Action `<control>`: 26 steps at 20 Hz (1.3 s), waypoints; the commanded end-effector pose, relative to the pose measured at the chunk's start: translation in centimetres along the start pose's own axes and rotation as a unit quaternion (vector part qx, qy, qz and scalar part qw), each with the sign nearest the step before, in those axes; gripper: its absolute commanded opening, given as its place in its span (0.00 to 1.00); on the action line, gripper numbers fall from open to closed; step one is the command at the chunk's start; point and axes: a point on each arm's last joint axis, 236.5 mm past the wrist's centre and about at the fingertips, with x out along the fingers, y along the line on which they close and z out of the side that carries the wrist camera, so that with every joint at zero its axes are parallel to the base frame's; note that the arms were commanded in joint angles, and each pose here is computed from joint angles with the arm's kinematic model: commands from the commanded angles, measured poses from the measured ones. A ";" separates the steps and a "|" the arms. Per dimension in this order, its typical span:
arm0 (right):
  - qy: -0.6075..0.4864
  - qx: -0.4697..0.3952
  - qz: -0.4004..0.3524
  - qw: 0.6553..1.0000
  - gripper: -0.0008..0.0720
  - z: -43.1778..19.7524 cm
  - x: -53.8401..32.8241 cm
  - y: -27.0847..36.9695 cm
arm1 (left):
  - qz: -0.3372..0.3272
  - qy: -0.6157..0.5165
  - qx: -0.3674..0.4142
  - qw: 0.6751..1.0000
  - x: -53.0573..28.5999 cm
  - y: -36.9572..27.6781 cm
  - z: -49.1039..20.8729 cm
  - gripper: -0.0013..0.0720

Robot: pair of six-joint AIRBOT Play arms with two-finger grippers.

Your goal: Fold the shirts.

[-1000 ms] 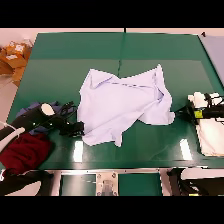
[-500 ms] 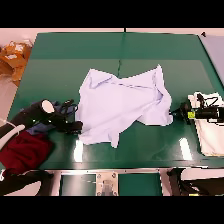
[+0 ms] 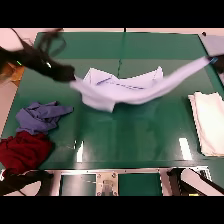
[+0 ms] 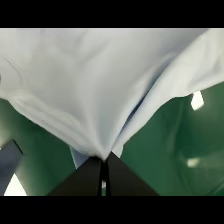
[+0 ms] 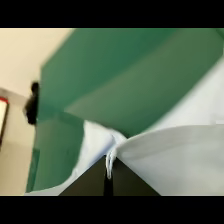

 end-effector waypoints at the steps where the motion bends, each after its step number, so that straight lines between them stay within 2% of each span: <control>1: -0.172 -0.112 0.061 0.977 0.03 5.6 -8.2 14.8 | 0.041 -0.194 0.071 0.978 -15.4 -4.5 7.8 0.04; 4: -0.305 -0.167 0.052 0.936 0.03 7.0 -15.7 22.3 | 0.039 -0.404 0.109 0.908 -29.2 -9.9 9.6 0.04; 8: -0.432 -0.205 0.061 0.876 0.03 7.9 -22.4 28.7 | 0.033 -0.603 0.135 0.785 -44.2 -15.1 4.7 0.04; 9: -0.439 -0.212 0.060 0.871 0.03 8.0 -22.8 29.3 | 0.040 -0.622 0.138 0.770 -46.0 -15.4 3.3 0.04; 10: -0.440 -0.218 0.053 0.870 0.03 8.0 -22.9 29.3 | 0.051 -0.622 0.139 0.769 -46.4 -15.3 2.5 0.04; 12: -0.427 -0.226 0.018 0.875 0.03 8.4 -22.1 27.5 | 0.060 -0.593 0.136 0.791 -44.5 -14.5 2.5 0.04; 14: -0.386 -0.214 -0.005 0.897 0.03 8.7 -19.9 24.5 | 0.065 -0.541 0.119 0.830 -39.6 -12.3 4.0 0.04; 17: -0.308 -0.145 -0.019 0.940 0.03 9.0 -14.5 16.7 | 0.068 -0.433 0.052 0.897 -28.8 -7.2 6.2 0.04; 20: -0.190 -0.098 -0.061 0.975 0.03 5.4 -5.9 6.6 | 0.068 -0.296 -0.019 0.952 -15.1 -1.6 7.0 0.04; 23: -0.090 -0.049 -0.129 0.986 0.03 -0.1 2.2 -3.9 | 0.079 -0.157 -0.068 0.982 -1.8 3.9 5.3 0.05; 26: -0.011 0.017 -0.174 0.985 0.03 -5.3 8.4 -12.7 | 0.089 -0.039 -0.108 0.989 9.5 8.7 2.2 0.04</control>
